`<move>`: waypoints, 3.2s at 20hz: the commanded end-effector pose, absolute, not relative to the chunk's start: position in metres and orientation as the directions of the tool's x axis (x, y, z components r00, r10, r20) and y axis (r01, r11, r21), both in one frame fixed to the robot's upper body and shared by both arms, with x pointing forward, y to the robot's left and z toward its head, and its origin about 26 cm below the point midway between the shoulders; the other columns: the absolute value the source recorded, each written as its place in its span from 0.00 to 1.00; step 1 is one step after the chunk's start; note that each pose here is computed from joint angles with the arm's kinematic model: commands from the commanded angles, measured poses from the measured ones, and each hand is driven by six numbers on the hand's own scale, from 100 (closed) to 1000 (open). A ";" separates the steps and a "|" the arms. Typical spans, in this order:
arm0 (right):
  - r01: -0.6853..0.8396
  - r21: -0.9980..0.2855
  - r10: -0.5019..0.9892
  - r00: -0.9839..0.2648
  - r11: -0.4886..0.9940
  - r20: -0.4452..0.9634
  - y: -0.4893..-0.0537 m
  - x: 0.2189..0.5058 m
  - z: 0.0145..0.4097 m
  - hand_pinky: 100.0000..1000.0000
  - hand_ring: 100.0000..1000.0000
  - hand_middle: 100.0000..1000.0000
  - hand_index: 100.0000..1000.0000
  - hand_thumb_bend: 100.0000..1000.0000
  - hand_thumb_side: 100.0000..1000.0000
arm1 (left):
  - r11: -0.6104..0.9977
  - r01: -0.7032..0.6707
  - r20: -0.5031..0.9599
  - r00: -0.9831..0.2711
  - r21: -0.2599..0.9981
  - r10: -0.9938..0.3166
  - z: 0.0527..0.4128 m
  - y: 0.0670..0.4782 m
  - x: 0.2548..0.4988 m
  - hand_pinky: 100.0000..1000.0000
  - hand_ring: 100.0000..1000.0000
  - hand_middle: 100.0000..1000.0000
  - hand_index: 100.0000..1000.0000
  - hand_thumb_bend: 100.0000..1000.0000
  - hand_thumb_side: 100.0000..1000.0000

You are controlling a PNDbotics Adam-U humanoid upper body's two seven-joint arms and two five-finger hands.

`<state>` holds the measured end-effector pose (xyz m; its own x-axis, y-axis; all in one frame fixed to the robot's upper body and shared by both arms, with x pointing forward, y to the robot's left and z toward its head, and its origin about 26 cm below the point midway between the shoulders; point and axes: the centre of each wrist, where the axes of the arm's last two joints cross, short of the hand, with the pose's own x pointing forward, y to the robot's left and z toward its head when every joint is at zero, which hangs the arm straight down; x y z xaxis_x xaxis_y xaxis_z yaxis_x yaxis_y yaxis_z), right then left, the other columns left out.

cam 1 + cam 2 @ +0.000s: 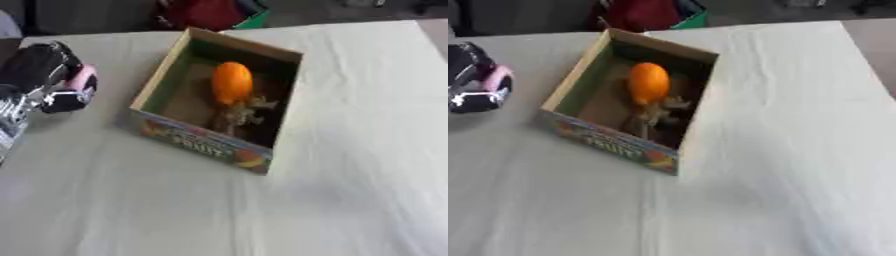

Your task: Pick up objects on the table and place them in the box.

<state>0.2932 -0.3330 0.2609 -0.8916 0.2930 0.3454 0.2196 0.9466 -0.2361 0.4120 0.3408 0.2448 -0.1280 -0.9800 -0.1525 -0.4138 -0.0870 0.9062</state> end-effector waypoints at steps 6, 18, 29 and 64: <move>0.217 -0.255 0.296 -0.897 0.942 0.328 -0.334 0.289 0.269 0.72 1.00 0.57 0.79 0.00 0.84 | -0.080 -0.472 -0.183 -0.177 0.878 -0.967 0.277 0.333 0.401 0.21 0.34 0.26 0.36 0.00 0.23; 0.207 -0.250 0.284 -0.899 0.946 0.333 -0.334 0.289 0.270 0.72 1.00 0.57 0.79 0.00 0.84 | 0.078 -0.537 -0.155 -0.375 0.840 -0.914 0.325 0.287 0.381 0.28 0.35 0.32 0.42 0.00 0.26; 0.186 -0.232 0.255 -0.912 0.955 0.320 -0.330 0.290 0.276 0.72 1.00 0.57 0.79 0.00 0.83 | 0.294 -0.507 -0.101 -0.616 0.810 -0.782 0.354 0.219 0.377 0.31 0.35 0.34 0.42 0.00 0.29; 0.147 -0.220 0.216 -0.917 0.964 0.334 -0.323 0.293 0.275 0.72 1.00 0.56 0.79 0.00 0.84 | -0.132 -0.174 -0.211 -0.598 0.976 -0.773 0.259 0.179 0.427 0.51 0.72 0.71 0.88 0.00 0.12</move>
<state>0.2971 -0.3235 0.2677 -0.9082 0.2101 0.3620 0.1437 0.9688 -0.2019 0.4276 0.1757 0.2493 -0.6167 -0.7652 -0.1849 -0.1616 -0.1068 0.9811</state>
